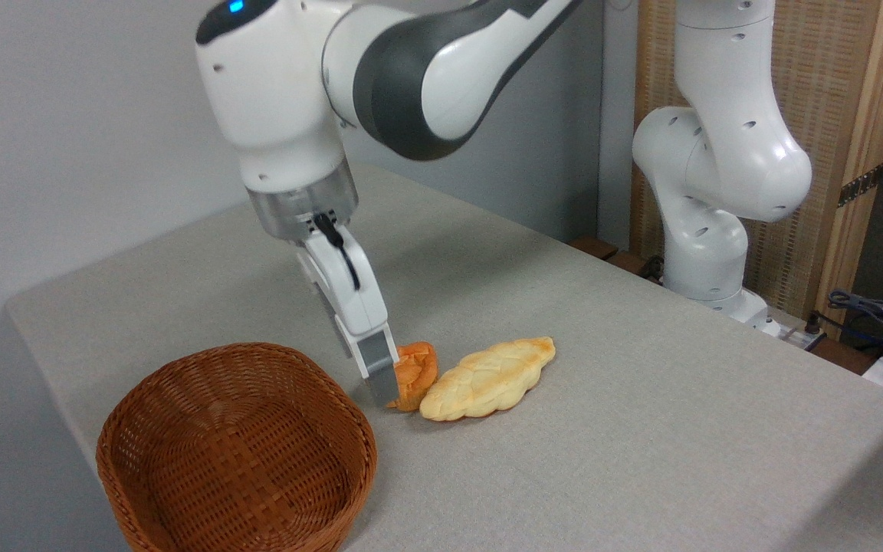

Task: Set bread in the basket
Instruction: 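Lower the open gripper onto the small orange bread roll, then close the gripper on the orange roll and lift it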

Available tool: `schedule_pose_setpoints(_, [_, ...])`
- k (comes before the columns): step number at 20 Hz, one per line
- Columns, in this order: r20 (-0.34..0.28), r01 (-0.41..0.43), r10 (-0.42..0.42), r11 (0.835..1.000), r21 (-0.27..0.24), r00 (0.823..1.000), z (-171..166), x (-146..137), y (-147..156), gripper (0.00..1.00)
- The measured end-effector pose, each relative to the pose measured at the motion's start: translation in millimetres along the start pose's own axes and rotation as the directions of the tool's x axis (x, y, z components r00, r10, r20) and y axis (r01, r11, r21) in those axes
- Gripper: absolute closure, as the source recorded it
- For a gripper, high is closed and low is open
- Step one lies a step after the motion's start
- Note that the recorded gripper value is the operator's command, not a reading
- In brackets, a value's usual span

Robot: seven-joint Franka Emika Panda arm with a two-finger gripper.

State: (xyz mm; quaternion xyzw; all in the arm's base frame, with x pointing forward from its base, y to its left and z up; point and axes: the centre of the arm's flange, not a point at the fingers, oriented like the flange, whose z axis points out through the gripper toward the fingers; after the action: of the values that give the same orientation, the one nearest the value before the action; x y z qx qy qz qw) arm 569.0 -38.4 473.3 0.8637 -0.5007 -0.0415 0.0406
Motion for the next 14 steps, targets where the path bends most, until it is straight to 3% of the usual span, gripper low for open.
schedule_pose_setpoints(2, [0.016,-0.099,0.100,0.995,-0.029,0.995,15.7,3.0,9.0,0.00])
schedule_pose_setpoints(5, [0.028,-0.244,0.247,0.968,-0.062,0.969,31.7,15.1,26.5,0.00])
schedule_pose_setpoints(8, [0.035,-0.291,0.294,0.954,-0.075,0.955,38.1,29.1,42.6,0.00])
schedule_pose_setpoints(14, [0.052,-0.320,0.327,0.941,-0.109,0.944,54.5,36.3,58.8,0.00])
